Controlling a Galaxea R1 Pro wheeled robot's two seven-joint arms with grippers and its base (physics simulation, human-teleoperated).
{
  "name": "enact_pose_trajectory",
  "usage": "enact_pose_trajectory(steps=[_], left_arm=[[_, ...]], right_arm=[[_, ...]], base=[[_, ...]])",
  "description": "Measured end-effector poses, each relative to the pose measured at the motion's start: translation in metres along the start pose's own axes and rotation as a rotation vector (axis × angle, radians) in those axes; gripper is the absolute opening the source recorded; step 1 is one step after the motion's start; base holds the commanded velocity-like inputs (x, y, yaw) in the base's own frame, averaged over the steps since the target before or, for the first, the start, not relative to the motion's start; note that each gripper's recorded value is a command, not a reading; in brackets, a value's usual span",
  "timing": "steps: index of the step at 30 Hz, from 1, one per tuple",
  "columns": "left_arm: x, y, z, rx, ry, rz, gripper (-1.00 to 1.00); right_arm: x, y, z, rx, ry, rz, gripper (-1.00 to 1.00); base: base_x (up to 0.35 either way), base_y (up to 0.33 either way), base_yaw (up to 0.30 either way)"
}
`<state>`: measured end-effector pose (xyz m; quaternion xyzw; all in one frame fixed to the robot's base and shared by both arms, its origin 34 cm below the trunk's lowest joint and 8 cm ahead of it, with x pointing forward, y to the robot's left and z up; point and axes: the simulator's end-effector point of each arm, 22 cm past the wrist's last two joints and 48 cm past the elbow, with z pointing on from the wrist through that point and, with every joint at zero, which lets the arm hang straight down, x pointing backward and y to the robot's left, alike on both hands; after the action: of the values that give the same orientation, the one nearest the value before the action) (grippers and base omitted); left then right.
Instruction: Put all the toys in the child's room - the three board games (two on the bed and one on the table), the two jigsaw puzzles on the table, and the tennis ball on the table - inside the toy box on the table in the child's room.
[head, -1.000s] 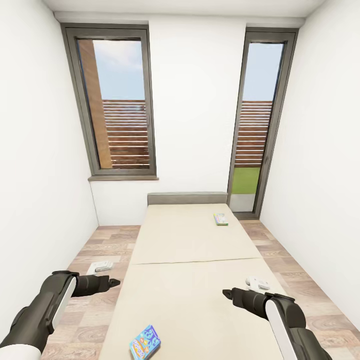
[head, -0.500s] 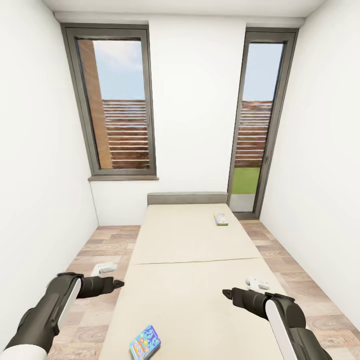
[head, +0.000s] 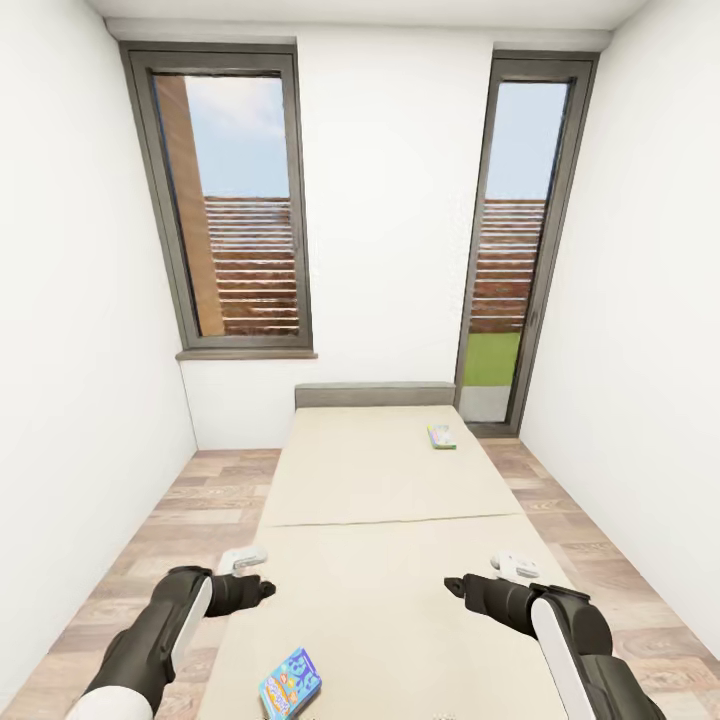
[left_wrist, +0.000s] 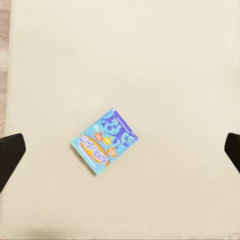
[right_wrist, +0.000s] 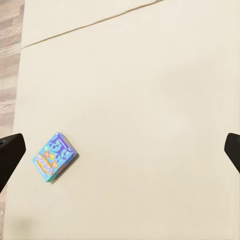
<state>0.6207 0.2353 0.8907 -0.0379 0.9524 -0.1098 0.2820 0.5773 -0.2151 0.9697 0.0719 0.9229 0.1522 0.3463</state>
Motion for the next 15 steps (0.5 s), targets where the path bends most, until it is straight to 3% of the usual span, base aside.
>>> enact_pose_trajectory(steps=[2, 5, 10, 15], left_arm=[[0.01, -0.009, 0.013, -0.032, 0.028, -0.005, 1.0], [-0.002, -0.013, 0.025, -0.087, 0.009, -0.004, 1.0], [-0.007, -0.012, 0.038, -0.119, 0.01, -0.005, 1.0], [-0.004, -0.011, 0.043, -0.124, 0.019, -0.007, 1.0]], right_arm=[[0.001, -0.001, 0.001, 0.001, 0.004, 0.001, 1.0], [0.003, -0.001, 0.002, 0.001, 0.01, 0.002, 1.0], [0.007, 0.001, -0.001, -0.003, 0.041, 0.0, 1.0], [-0.012, 0.005, -0.008, -0.009, 0.015, -0.009, 1.0]], base=[[0.0, 0.0, 0.0], [0.0, 0.0, 0.0], [0.0, 0.0, 0.0], [0.0, 0.0, 0.0]])
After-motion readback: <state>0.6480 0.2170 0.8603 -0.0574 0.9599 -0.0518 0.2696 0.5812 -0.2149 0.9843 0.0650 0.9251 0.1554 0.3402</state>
